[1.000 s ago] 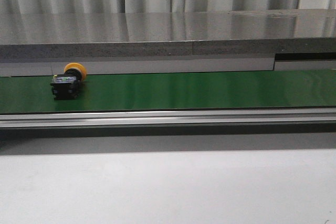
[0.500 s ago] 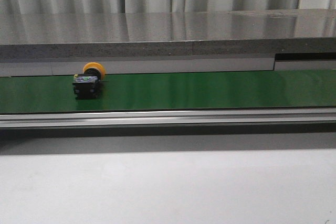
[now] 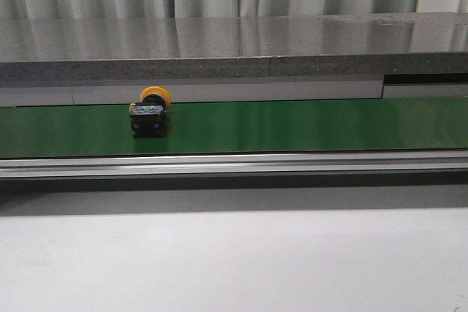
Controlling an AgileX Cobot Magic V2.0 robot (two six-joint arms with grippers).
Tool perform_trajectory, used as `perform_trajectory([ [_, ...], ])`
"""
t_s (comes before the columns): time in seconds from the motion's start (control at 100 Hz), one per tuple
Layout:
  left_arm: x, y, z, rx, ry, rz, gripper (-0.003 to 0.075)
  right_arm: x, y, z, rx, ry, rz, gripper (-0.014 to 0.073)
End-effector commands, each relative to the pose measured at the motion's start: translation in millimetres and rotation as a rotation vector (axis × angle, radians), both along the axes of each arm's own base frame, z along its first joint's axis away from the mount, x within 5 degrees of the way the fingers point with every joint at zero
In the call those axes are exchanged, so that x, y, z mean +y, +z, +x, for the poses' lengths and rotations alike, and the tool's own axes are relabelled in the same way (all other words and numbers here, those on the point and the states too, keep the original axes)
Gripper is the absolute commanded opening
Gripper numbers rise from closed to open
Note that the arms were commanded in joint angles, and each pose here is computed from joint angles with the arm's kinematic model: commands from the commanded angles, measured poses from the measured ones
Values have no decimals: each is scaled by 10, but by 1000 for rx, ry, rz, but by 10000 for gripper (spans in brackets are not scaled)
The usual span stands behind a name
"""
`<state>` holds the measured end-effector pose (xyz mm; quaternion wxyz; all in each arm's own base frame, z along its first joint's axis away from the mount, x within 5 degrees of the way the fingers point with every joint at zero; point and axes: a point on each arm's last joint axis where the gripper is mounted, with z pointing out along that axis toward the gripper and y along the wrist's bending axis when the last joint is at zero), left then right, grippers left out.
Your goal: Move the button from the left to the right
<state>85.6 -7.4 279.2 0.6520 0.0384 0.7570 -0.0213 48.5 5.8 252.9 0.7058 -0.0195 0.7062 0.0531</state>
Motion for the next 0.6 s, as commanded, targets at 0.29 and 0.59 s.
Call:
perform_trajectory([
  [0.29,6,142,13,-84,8,-20,-20,46,645,316,239,22,-20,-67],
  [0.59,6,142,13,-84,8,-20,-20,105,892,766,529,44,-39,-67],
])
